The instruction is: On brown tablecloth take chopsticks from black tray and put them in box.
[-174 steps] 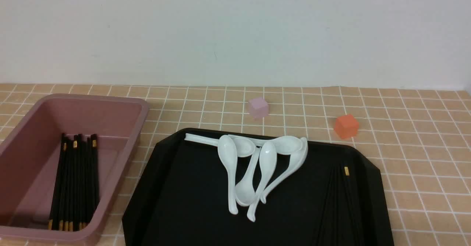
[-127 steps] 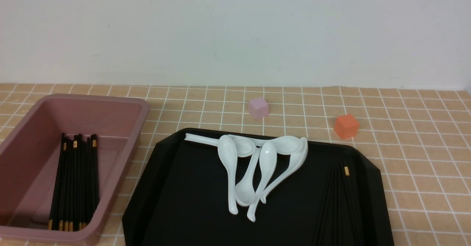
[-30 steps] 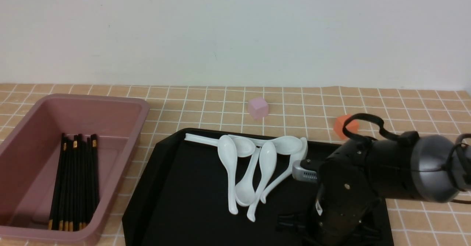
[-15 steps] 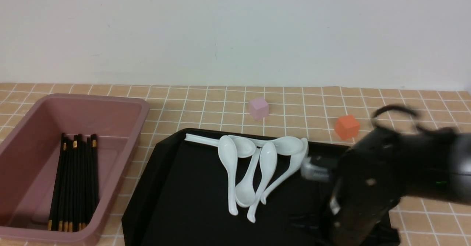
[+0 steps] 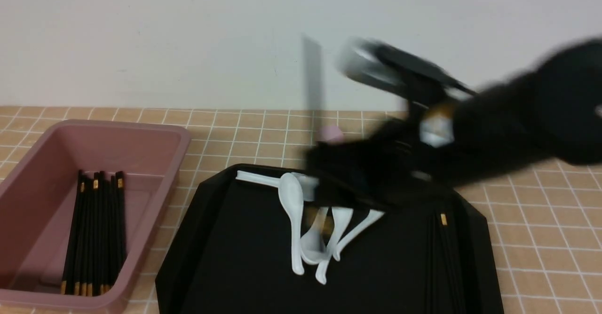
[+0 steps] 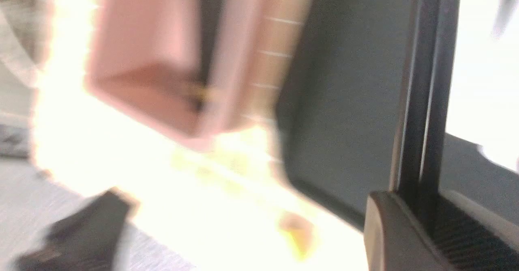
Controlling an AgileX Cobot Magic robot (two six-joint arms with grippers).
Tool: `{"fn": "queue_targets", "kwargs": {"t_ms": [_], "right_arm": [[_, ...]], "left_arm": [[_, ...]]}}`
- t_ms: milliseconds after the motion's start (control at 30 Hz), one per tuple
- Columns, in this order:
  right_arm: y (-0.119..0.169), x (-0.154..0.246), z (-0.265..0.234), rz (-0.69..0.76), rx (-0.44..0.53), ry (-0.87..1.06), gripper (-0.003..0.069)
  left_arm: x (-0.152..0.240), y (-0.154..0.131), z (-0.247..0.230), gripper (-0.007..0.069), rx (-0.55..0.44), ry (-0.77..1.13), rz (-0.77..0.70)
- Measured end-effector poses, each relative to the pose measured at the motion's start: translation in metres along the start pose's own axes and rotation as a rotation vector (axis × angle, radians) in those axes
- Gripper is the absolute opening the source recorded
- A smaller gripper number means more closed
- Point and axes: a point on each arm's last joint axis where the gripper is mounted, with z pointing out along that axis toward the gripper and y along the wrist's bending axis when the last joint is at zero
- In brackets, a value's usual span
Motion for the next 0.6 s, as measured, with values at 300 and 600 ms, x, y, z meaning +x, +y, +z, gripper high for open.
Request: {"fn": "queue_targets", "kwargs": {"t_ms": [300, 600], "right_arm": [[0.067, -0.005, 0.140, -0.206, -0.174, 0.105, 0.0141], [0.064, -0.013, 0.247, -0.219, -0.207, 0.062, 0.0146]], "left_arm": [[0.000, 0.000, 0.000, 0.0238, 0.000, 0.000, -0.001], [0.000, 0.000, 0.000, 0.0238, 0.000, 0.000, -0.001]]}}
